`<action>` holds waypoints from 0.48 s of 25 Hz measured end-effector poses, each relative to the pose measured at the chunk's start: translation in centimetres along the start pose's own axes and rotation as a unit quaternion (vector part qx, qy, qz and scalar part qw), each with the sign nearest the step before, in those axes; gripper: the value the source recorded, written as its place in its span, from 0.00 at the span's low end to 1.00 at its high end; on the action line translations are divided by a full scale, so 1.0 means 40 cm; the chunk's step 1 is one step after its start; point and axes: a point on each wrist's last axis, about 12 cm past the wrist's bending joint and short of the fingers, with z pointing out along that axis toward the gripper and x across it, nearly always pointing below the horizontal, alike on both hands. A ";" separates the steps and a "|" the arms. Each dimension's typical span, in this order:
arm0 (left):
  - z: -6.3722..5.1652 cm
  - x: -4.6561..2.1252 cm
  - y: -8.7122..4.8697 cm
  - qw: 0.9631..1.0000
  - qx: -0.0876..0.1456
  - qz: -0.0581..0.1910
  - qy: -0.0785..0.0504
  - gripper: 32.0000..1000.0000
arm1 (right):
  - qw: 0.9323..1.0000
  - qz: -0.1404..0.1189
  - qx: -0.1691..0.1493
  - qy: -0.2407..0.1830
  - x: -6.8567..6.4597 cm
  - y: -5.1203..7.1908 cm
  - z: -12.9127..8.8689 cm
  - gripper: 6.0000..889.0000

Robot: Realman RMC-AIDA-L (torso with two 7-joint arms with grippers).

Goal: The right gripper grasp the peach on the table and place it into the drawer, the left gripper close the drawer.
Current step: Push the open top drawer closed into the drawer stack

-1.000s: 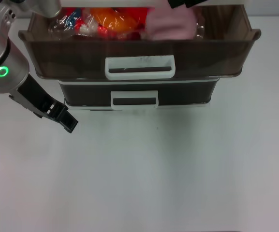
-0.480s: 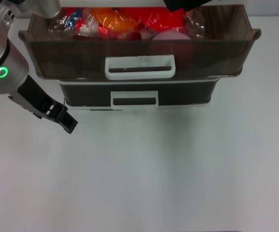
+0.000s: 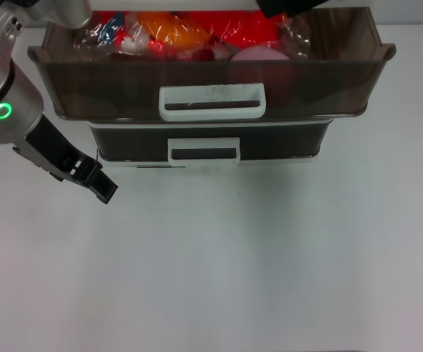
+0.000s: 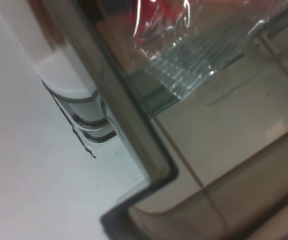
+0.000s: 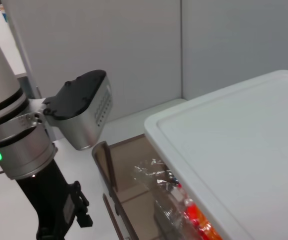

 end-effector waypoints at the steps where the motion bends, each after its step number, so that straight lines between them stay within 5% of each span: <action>1: 0.000 0.000 0.000 1.000 0.000 0.000 0.000 0.81 | 1.000 0.002 0.006 0.002 0.000 0.004 -0.012 0.88; 7: 0.002 0.005 0.002 1.000 0.001 -0.002 0.001 0.81 | 0.995 0.024 0.094 0.016 0.037 0.025 -0.128 0.88; 12: 0.006 0.012 0.006 1.000 0.002 -0.006 0.004 0.81 | 0.987 0.063 0.146 0.038 0.116 0.030 -0.191 0.88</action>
